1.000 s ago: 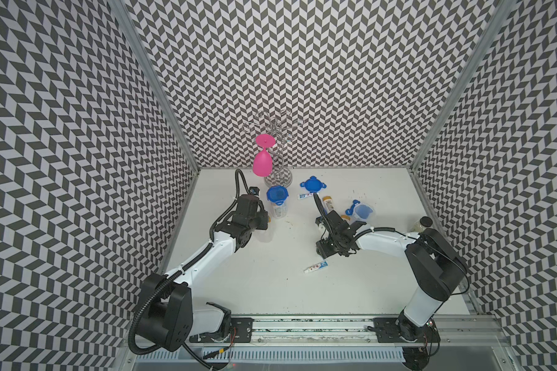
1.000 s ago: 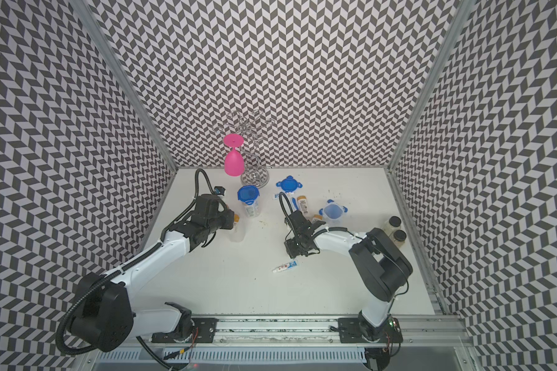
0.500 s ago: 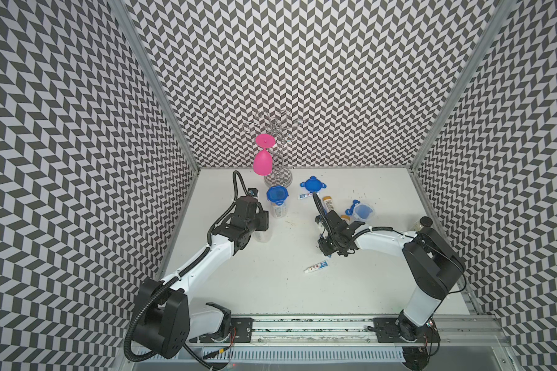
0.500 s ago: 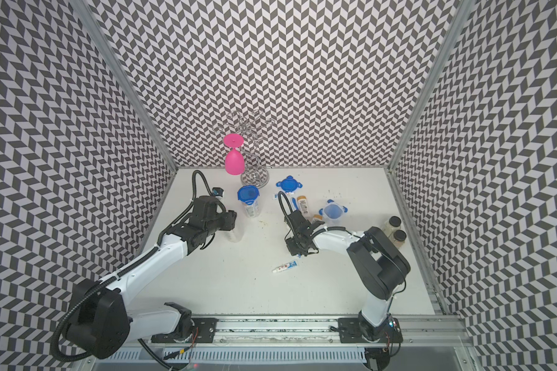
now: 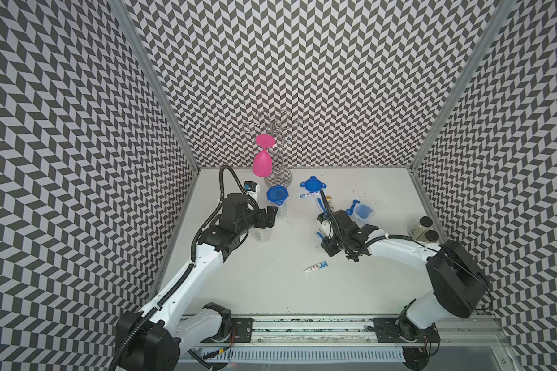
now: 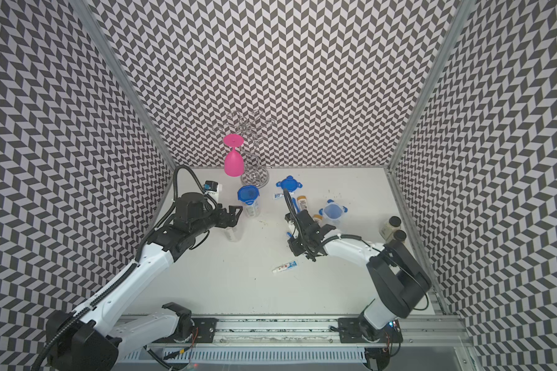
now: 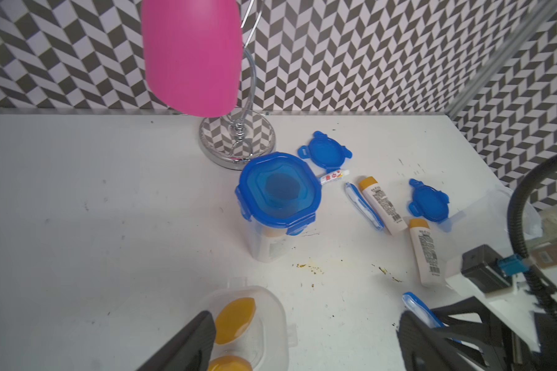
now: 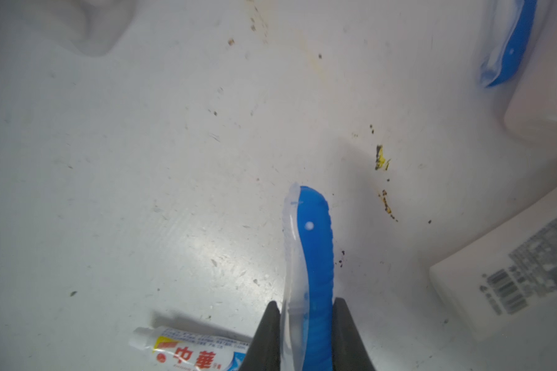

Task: Pack away toiletry kits
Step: Pick up the toiletry item from the center of the board, then place the toiletry item into the container, then pick up the toiletry item from the center of the board.

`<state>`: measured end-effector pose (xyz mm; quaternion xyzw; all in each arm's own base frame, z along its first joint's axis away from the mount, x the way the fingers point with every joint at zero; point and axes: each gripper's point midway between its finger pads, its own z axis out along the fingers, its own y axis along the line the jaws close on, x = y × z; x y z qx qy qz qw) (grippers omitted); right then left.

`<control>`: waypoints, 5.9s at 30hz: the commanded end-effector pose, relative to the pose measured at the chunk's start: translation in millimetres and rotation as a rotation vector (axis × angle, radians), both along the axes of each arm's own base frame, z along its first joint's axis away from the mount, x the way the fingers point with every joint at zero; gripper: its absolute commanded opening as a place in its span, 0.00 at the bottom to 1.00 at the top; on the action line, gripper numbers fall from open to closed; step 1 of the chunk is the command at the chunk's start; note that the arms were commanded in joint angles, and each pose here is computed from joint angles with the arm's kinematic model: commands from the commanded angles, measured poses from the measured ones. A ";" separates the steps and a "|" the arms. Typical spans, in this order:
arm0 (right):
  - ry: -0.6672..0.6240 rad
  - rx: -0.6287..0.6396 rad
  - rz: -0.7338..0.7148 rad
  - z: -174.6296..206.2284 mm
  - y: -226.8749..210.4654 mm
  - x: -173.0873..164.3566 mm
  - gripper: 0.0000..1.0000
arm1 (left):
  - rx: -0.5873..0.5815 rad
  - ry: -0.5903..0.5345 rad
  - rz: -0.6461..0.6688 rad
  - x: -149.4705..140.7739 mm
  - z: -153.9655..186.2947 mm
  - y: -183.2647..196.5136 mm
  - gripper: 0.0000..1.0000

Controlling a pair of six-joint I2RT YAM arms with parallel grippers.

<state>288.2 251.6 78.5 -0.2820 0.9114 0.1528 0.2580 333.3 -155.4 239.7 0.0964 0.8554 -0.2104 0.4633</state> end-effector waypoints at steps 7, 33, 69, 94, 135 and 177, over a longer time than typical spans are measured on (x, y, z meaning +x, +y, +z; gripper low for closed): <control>-0.226 0.296 0.149 94.6 29.9 -8.8 0.01 | -0.310 0.156 -0.273 -28.5 5.8 -67.6 0.99; -0.275 0.492 0.213 156.3 55.2 -24.0 0.01 | -0.419 0.245 -0.405 -40.9 -14.0 -160.7 0.36; 0.420 0.091 -0.001 -24.0 3.1 -87.0 0.83 | 0.143 0.012 0.177 36.6 -25.1 34.3 0.00; 0.477 0.042 0.040 -63.4 25.5 -66.9 0.78 | 0.144 0.026 0.164 22.0 -39.7 34.7 0.37; 0.344 -0.376 0.139 -80.8 4.7 -90.2 0.12 | -0.078 -0.037 0.023 -0.6 25.5 10.6 0.75; -0.130 0.471 0.343 137.8 101.2 -50.6 0.11 | -0.460 0.236 -0.271 -62.2 -20.8 -103.3 0.16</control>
